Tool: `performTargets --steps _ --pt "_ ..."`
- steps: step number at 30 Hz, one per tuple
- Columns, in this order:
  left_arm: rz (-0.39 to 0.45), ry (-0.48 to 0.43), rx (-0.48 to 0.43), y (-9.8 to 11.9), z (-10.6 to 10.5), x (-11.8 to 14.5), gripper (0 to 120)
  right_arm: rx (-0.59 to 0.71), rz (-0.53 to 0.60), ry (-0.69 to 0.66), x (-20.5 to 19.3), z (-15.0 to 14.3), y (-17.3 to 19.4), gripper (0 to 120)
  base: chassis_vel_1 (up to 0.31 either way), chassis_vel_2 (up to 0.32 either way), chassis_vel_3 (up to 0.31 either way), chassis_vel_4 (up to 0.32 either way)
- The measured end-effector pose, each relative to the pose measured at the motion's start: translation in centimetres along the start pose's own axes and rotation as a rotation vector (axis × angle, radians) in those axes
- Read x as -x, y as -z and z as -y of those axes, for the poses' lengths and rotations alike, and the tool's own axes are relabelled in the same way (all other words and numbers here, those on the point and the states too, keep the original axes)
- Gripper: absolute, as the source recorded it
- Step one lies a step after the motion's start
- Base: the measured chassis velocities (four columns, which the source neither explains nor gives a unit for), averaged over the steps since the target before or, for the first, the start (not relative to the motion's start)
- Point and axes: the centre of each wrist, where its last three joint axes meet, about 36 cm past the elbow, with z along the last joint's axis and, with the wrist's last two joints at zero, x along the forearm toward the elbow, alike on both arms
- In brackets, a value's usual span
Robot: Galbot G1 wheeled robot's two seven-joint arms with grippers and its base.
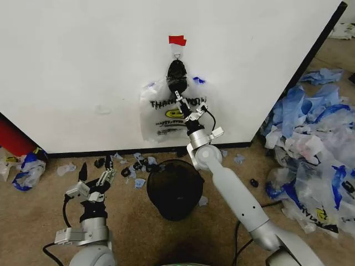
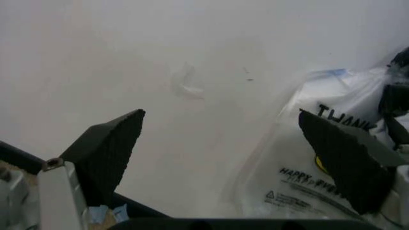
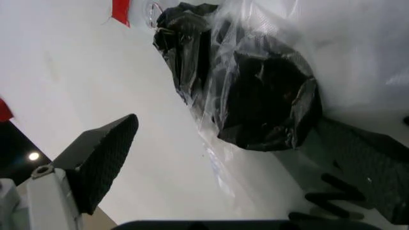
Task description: Pick up the garbage bag from the wall and place it over the trash bin.
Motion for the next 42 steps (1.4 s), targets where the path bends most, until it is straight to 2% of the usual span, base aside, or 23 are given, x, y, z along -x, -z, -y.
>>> performTargets --steps 7,10,15,17,21,24,27,29,35,42 --pt "-0.009 0.002 0.001 0.0 0.1 -0.6 94 -0.012 0.002 0.008 0.1 0.2 -0.1 100 0.000 0.000 0.000 0.000" --pt "-0.012 0.002 0.000 -0.1 0.2 -0.8 94 -0.016 0.007 0.014 0.0 -0.1 0.0 94 0.000 0.000 0.000 0.000" --pt "-0.021 0.000 0.000 -0.2 0.2 -1.0 94 -0.027 0.021 0.025 -0.1 -0.7 0.4 73 0.000 0.000 0.000 0.000" --pt "-0.025 -0.002 -0.001 -0.3 0.3 -1.1 94 -0.030 0.023 0.026 -0.2 -0.8 0.5 70 0.000 0.000 0.000 0.000" --pt "-0.032 -0.008 -0.003 -0.4 0.4 -1.4 94 -0.038 0.027 0.027 -0.6 -1.2 0.7 52 0.000 0.000 0.000 0.000" --pt "-0.035 -0.010 -0.004 -0.4 0.4 -1.4 94 -0.039 0.027 0.026 -0.8 -1.4 0.7 45 0.000 0.000 0.000 0.000" --pt "-0.037 -0.013 -0.003 -0.4 0.4 -1.5 94 -0.047 0.022 0.021 -1.2 -1.4 0.4 30 0.000 0.000 0.000 0.000" --pt "-0.038 -0.014 -0.003 -0.4 0.4 -1.5 94 -0.048 0.021 0.019 -1.3 -1.4 0.4 27 0.000 0.000 0.000 0.000" --pt "-0.039 -0.015 -0.005 -0.2 0.5 -1.9 94 -0.060 0.025 0.005 -1.4 -1.2 0.3 0 0.000 0.000 0.000 0.000" --pt "-0.038 -0.018 -0.005 -0.3 0.4 -1.9 94 -0.074 0.034 -0.002 -1.5 -0.8 0.5 0 0.000 0.000 0.000 0.000"
